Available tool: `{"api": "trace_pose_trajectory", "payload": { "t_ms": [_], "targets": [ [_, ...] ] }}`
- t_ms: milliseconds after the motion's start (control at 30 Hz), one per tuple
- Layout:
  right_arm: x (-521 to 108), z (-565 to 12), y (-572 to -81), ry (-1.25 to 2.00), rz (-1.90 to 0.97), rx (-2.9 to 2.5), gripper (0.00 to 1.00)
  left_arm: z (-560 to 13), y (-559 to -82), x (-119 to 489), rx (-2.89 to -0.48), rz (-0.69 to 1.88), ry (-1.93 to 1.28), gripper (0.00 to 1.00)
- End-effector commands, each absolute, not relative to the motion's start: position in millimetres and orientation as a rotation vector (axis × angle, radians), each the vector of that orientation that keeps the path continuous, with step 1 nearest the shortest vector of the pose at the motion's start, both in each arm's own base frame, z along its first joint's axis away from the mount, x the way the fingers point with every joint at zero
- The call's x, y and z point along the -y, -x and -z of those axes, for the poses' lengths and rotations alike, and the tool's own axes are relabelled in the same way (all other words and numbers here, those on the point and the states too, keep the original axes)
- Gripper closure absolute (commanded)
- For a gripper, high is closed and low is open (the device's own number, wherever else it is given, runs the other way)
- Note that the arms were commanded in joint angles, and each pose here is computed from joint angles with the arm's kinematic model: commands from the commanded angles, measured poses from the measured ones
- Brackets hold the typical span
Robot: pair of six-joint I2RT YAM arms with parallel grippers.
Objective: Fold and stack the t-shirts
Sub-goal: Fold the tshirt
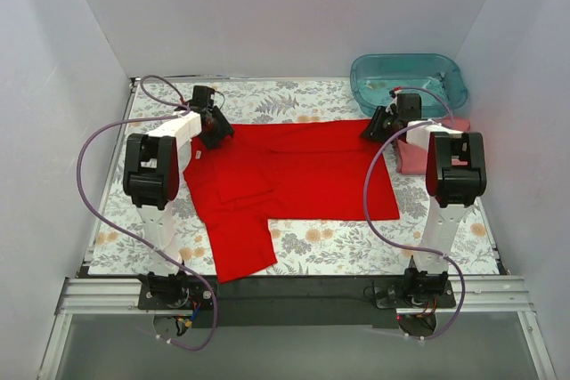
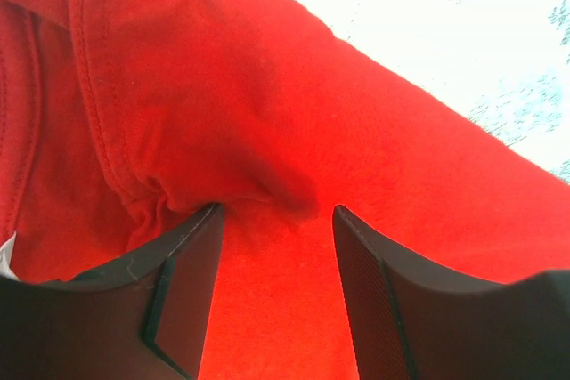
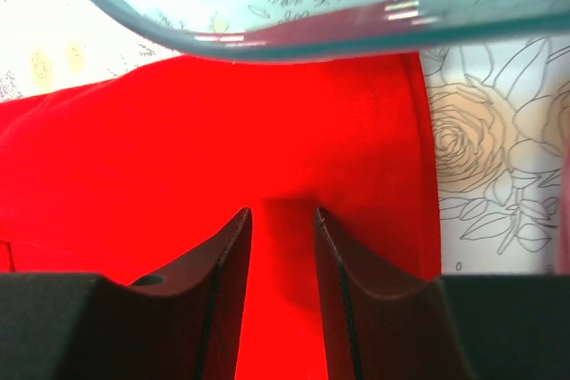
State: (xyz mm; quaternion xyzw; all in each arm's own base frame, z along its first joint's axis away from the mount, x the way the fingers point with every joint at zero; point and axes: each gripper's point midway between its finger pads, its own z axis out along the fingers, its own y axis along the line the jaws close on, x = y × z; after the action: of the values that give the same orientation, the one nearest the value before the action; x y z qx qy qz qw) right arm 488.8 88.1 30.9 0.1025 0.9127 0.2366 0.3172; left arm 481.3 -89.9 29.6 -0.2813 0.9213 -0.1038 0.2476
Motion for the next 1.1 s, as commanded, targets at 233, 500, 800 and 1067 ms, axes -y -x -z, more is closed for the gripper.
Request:
{"api": "trace_pose_trajectory", "payload": {
  "t_ms": [233,500,800,1067],
  "targets": [
    [-82.4,-108.4,-463.0,-0.202,-0.594,-2.292,0.57,-126.1,-460.4,70.0,-2.372,0.24,0.746,0.42],
    [-123.0,-94.5,-350.5,-0.063,-0.482,-2.454,0.51,-125.0,-319.2,51.1,-2.462,0.185,0.818,0.33],
    [-135.7,-85.8,-257.3,0.113,-0.397,-2.51,0.49,-61.8,-224.4,41.2,-2.626,0.08,0.985,0.37],
    [-123.7,-71.5,-247.5,0.137,-0.333,-2.526,0.5,-27.7,-232.9,31.2,-2.63,-0.036,1.04,0.57]
  ]
}}
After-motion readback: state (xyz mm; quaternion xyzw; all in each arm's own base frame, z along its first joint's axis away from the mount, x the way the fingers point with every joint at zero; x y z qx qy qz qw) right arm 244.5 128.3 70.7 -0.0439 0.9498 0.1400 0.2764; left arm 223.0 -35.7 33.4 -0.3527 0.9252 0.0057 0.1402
